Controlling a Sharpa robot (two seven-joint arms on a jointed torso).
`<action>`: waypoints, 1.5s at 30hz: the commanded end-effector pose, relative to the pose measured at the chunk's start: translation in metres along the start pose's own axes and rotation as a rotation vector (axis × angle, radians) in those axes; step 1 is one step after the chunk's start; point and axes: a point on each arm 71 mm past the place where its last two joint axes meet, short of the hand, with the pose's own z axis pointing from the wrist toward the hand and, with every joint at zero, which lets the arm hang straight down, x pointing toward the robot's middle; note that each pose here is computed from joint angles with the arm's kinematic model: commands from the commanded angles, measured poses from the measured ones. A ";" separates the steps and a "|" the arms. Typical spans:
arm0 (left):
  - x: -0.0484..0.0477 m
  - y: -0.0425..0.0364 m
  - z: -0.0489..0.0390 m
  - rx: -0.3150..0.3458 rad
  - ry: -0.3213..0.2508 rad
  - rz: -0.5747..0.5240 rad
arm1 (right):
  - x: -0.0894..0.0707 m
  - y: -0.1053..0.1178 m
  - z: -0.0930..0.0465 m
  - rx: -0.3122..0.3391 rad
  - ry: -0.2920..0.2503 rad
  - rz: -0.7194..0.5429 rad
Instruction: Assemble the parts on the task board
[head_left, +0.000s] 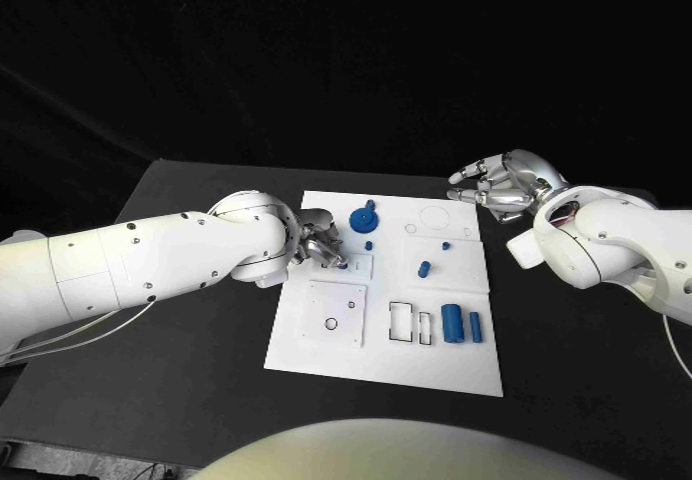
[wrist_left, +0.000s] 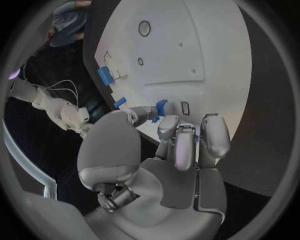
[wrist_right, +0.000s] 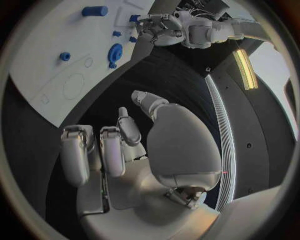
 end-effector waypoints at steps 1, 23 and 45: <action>0.0047 -0.0015 0.0007 0.000 0.033 0.012 | 0.001 0.000 0.000 -0.003 0.012 -0.005; 0.0066 -0.0044 0.0052 0.002 0.053 -0.010 | 0.001 0.000 0.000 -0.002 0.012 -0.004; 0.0054 -0.0020 0.0074 -0.008 0.054 -0.025 | 0.001 -0.001 0.000 -0.001 0.011 -0.002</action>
